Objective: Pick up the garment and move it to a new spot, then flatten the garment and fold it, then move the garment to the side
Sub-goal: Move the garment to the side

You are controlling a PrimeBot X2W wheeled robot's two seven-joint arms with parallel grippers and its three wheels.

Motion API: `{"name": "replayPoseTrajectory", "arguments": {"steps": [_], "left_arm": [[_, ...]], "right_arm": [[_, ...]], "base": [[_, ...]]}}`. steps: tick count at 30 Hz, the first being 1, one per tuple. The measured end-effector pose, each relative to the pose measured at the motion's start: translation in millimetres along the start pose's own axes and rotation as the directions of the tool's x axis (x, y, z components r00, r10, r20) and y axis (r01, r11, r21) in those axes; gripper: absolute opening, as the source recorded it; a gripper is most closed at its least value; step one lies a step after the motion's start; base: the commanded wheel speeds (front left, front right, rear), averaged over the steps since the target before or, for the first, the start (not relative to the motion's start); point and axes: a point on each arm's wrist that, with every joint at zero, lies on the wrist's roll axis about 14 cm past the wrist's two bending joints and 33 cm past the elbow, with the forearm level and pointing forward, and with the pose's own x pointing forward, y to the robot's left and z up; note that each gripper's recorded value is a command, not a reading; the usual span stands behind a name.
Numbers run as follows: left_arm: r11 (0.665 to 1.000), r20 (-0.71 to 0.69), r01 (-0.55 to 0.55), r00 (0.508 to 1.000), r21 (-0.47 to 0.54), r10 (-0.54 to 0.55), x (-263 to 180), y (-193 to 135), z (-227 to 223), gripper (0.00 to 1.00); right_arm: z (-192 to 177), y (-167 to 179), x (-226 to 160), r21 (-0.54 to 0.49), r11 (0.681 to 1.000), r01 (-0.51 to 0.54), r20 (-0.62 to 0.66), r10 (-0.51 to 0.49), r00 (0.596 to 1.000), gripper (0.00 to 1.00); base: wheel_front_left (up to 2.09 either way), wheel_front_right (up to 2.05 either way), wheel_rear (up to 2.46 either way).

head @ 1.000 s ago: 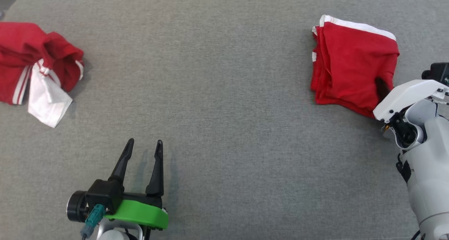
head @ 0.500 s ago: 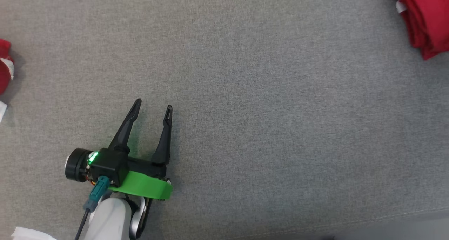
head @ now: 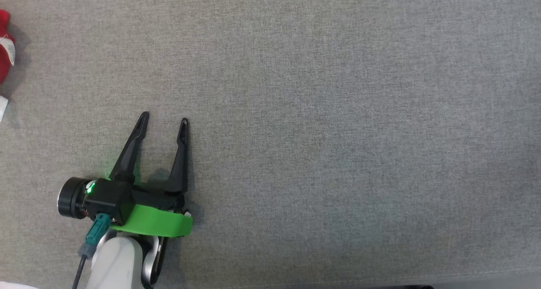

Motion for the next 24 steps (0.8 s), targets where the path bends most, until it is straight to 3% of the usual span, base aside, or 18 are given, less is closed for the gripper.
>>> {"name": "replayPoseTrajectory", "arguments": {"steps": [6, 13, 20, 24], "left_arm": [[1.000, 0.032, -0.010, 0.999, -0.012, 0.011, -3.3, -0.7, 12.7, 1.00], [0.998, 0.059, -0.043, 0.997, -0.043, 0.045, -24.9, 1.0, 27.4, 1.00], [0.993, 0.083, -0.094, 0.992, -0.071, 0.100, -59.4, 5.3, 40.1, 1.00], [0.992, 0.111, -0.105, 0.987, -0.071, 0.112, -78.3, 3.8, 50.1, 1.00]], "right_arm": [[28.7, 10.2, -12.8, -0.050, 0.999, -0.014, 0.145, 0.021, 0.989, 1.00], [65.5, 32.0, -62.1, -0.045, 0.995, -0.093, 0.384, 0.103, 0.917, 1.00], [53.4, 52.4, -140.4, -0.018, 0.979, -0.203, 0.488, 0.186, 0.853, 1.00], [20.2, 68.7, -191.2, 0.065, 0.959, -0.275, 0.482, 0.211, 0.850, 1.00]], "base": [[0.00, 0.00, 0.00], [0.00, 0.00, 0.00], [0.00, 0.00, 0.00], [0.00, 0.00, 0.00]]}}
